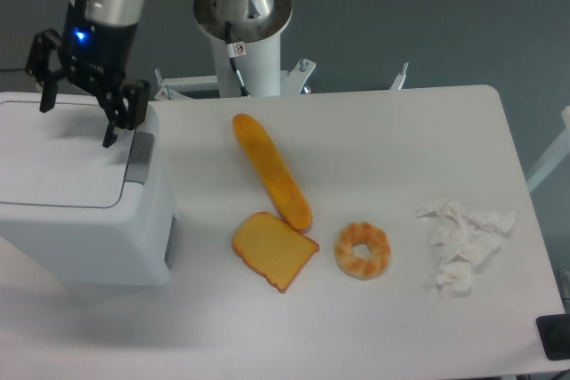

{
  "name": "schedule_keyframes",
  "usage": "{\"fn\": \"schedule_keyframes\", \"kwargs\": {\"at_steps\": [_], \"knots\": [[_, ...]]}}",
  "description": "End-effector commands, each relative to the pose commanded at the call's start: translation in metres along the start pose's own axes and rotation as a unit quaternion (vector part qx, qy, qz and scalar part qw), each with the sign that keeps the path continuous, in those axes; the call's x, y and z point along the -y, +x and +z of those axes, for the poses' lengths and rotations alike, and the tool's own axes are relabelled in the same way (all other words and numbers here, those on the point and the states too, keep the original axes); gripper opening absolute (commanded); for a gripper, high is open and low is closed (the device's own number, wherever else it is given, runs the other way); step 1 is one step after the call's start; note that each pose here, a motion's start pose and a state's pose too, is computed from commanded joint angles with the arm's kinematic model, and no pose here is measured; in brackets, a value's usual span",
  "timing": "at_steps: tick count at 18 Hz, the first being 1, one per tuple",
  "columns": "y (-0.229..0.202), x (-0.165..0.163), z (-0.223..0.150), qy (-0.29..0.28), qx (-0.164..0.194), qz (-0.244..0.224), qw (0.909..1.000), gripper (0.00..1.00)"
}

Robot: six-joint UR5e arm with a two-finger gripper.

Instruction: Close the trash can

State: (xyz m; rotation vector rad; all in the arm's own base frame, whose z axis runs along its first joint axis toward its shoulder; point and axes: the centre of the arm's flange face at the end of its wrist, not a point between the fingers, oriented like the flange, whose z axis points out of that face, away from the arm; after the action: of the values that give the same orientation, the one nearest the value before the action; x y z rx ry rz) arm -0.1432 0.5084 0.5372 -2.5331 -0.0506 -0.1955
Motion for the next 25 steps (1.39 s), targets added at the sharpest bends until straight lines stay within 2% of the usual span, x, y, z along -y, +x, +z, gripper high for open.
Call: {"fn": "schedule_keyframes", "kwargs": {"at_steps": [7,10,14,20,21,23,25], "knots": [[-0.077,-0.019,-0.032,0.002,0.064,0.002,0.9979,1.0],[-0.113,-0.033,-0.044,-0.007,0.095,-0.012,0.9954,1.0],[-0.152,-0.053,-0.057,-0.054,0.169,-0.04,0.9833,1.0],[-0.219,-0.091,-0.083,-0.077,0.217,-0.101,0.9679,1.0],[-0.229,-0.097,-0.081,-0.094,0.224,-0.094,0.9653,1.0],[-0.24,-0.107,-0.083,-0.141,0.244,-0.044,0.9586,1.0],[-0.252,-0.119,-0.09,-0.173,0.245,0.0,0.9541,1.0]]}}
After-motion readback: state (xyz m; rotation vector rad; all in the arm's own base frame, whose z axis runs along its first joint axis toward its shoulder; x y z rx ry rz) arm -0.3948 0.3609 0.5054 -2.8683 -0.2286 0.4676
